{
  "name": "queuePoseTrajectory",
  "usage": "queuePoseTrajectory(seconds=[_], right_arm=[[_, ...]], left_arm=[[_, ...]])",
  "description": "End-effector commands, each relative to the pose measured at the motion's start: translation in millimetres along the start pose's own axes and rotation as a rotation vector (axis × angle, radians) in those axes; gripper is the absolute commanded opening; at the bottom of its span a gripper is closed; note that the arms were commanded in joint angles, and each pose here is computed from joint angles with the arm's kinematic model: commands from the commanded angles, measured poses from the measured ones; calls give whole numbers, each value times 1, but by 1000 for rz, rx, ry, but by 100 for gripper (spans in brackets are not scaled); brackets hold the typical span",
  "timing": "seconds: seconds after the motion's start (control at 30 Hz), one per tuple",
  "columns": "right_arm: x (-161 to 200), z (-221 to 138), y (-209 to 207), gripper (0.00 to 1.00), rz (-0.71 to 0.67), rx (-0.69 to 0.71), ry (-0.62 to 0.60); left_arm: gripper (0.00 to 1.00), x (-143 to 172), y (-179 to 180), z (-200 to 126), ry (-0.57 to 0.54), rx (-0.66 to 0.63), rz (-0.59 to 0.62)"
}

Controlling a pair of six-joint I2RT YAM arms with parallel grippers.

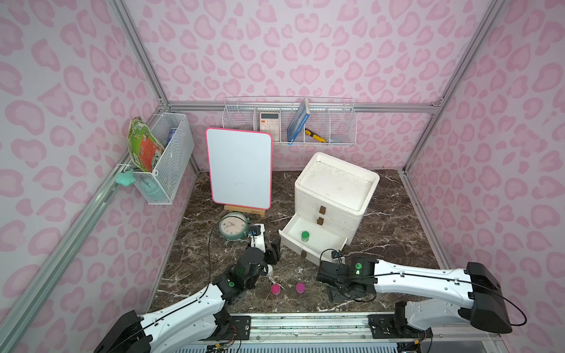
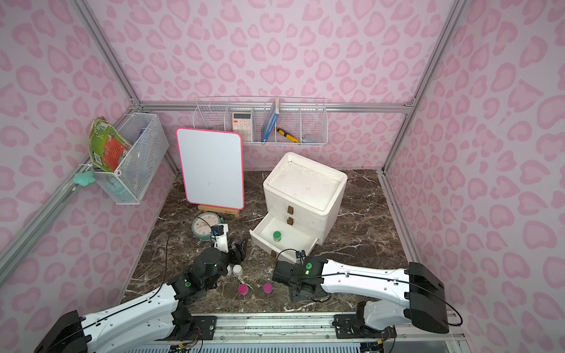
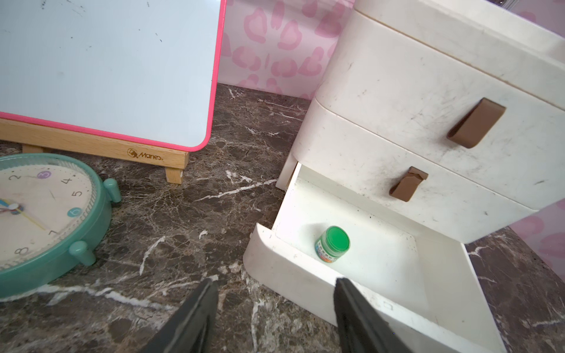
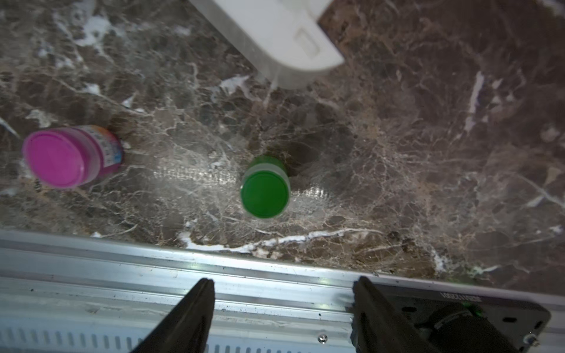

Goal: Put the paint cans in the drawer according to color
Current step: Pick up the paint can at the center of the board.

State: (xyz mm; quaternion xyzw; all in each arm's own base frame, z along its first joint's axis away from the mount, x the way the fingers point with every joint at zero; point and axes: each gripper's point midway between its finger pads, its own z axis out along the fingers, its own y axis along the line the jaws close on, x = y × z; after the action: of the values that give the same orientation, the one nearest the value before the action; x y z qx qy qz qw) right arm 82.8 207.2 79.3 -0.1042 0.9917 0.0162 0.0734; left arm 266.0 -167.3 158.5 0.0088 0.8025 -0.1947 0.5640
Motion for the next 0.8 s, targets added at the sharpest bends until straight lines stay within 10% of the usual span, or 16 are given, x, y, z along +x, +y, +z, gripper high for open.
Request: queuePoseTrajectory(seconds=[0.0, 0.77], right_arm=[[-3, 11, 18, 74, 31, -100, 19], [-28, 57, 14, 36, -5, -82, -2]], left_arm=[[65, -6, 0, -2, -21, 2, -27], [65, -8, 4, -6, -35, 0, -27]])
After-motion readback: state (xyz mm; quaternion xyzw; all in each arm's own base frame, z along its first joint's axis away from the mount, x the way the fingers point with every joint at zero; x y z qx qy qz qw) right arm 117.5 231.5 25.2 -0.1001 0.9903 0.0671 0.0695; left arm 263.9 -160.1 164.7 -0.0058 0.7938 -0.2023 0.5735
